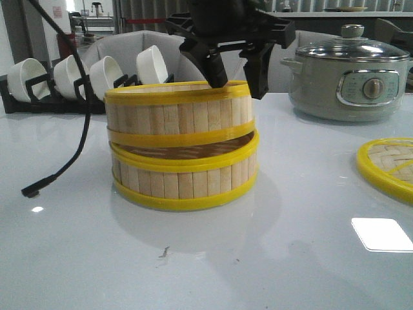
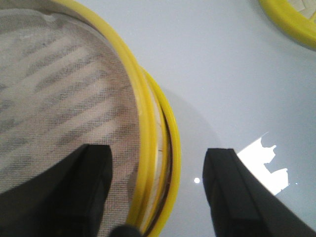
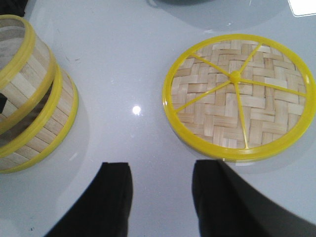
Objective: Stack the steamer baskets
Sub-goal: 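Lower the held basket onto the middle basket and open the left gripper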
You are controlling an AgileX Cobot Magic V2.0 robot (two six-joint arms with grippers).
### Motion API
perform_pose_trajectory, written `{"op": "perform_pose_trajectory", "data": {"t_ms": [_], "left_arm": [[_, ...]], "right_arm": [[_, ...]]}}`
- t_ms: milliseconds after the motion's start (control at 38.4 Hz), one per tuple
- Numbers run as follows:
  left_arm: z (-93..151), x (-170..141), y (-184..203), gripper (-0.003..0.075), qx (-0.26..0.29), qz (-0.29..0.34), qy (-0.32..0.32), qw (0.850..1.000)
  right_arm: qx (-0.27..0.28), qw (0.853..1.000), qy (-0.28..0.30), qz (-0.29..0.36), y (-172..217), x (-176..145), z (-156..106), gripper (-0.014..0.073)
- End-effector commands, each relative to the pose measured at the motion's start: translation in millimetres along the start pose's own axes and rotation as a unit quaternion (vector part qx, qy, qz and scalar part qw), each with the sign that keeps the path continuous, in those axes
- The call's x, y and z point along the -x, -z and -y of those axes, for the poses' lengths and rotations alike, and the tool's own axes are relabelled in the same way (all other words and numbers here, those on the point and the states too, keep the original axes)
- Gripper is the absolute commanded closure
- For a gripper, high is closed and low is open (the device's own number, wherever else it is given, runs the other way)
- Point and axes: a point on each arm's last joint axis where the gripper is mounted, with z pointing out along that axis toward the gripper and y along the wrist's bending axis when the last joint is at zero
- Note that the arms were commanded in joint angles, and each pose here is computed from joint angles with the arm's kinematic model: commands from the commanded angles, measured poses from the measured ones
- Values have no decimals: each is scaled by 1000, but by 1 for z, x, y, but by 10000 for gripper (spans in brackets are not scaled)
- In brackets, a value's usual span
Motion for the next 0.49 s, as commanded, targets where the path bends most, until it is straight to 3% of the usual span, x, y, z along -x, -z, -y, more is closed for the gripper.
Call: {"op": "perform_pose_trajectory", "data": {"t_ms": [0, 468], "left_arm": [[12, 12, 43, 267, -19, 57, 1, 998], [41, 3, 43, 267, -33, 23, -25, 999]], "right_arm": [[8, 999, 5, 52, 7, 16, -3, 183], [8, 999, 5, 51, 7, 16, -3, 183]]}}
